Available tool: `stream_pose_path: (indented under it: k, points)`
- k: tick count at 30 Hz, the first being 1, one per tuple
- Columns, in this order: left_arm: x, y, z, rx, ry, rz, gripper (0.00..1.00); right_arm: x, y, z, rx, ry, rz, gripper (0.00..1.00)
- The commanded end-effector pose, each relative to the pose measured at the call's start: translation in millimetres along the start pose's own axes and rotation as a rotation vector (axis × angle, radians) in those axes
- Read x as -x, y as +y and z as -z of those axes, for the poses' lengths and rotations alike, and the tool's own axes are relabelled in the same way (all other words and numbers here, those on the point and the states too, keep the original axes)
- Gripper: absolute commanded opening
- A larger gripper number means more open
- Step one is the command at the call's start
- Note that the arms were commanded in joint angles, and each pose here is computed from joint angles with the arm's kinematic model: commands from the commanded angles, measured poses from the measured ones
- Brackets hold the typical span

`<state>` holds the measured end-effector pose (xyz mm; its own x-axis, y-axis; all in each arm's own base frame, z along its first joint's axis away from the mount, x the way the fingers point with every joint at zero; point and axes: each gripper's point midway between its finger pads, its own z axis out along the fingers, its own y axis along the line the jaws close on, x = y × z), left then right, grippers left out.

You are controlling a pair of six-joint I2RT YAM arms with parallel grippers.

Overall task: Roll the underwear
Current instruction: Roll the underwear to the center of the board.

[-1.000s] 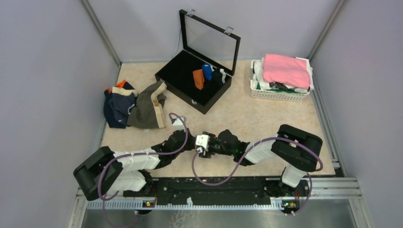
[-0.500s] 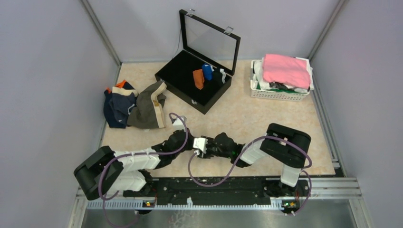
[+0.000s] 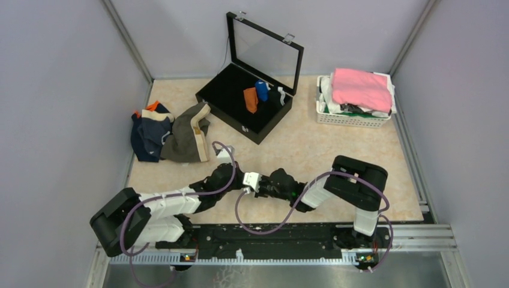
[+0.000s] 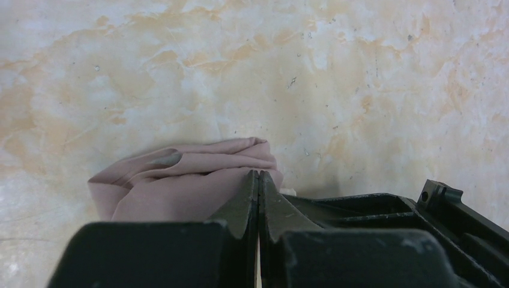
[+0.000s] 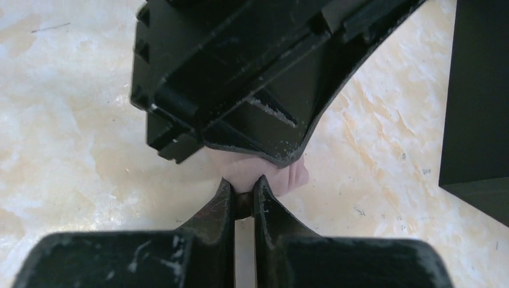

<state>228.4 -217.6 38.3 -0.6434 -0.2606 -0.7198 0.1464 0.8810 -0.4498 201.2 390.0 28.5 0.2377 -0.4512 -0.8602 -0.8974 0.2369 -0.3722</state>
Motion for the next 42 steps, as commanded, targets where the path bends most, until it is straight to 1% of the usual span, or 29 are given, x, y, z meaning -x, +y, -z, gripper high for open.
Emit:
stream_pose_path:
  k: [1, 4, 7, 10, 13, 19, 22, 24, 30, 34, 38, 42]
  points:
    - [0.4, 10.8, 13.4, 0.072, 0.063, -0.059, 0.0, -13.2, 0.6, 7.7, -0.05, 0.054, -0.116, 0.0]
    - [33.1, -7.2, 23.2, 0.036, -0.013, -0.061, 0.0, -17.0, 5.4, 18.2, -0.058, 0.082, -0.238, 0.0]
    - [50.7, -19.3, 34.2, -0.009, -0.055, -0.067, 0.0, -20.5, 13.6, 26.1, -0.055, 0.132, -0.386, 0.0]
    - [51.4, -25.3, 43.9, -0.067, -0.062, -0.078, 0.0, -24.9, 23.3, 34.3, -0.055, 0.172, -0.536, 0.0]
    - [40.7, -31.0, 50.7, -0.158, -0.051, -0.095, 0.0, -26.8, 31.9, 41.0, -0.044, 0.195, -0.631, 0.0]
    - [12.4, -28.0, 51.5, -0.207, 0.033, -0.101, 0.0, -21.7, 48.1, 44.3, 0.025, 0.214, -0.703, 0.0]
    - [3.4, -23.9, 48.6, -0.199, 0.062, -0.1, 0.0, -18.8, 52.6, 42.4, 0.049, 0.234, -0.738, 0.0]
    - [0.1, -20.7, 46.4, -0.186, 0.069, -0.098, 0.0, -13.8, 56.9, 40.9, 0.077, 0.226, -0.755, 0.0]
    - [-4.7, -7.2, 39.9, -0.124, 0.066, -0.09, 0.0, -14.7, 59.7, 39.8, 0.082, 0.233, -0.786, 0.0]
    - [-13.5, 0.6, 34.3, -0.098, 0.085, -0.089, 0.0, -13.8, 61.4, 39.5, 0.087, 0.23, -0.801, 0.0]
    - [-25.9, 12.0, 31.2, -0.058, 0.12, -0.084, 0.0, -5.8, 59.0, 39.8, 0.091, 0.208, -0.808, 0.23]
    - [-30.2, 13.1, 33.0, -0.068, 0.127, -0.075, 0.0, 6.1, 52.6, 41.1, 0.089, 0.193, -0.794, 0.4]
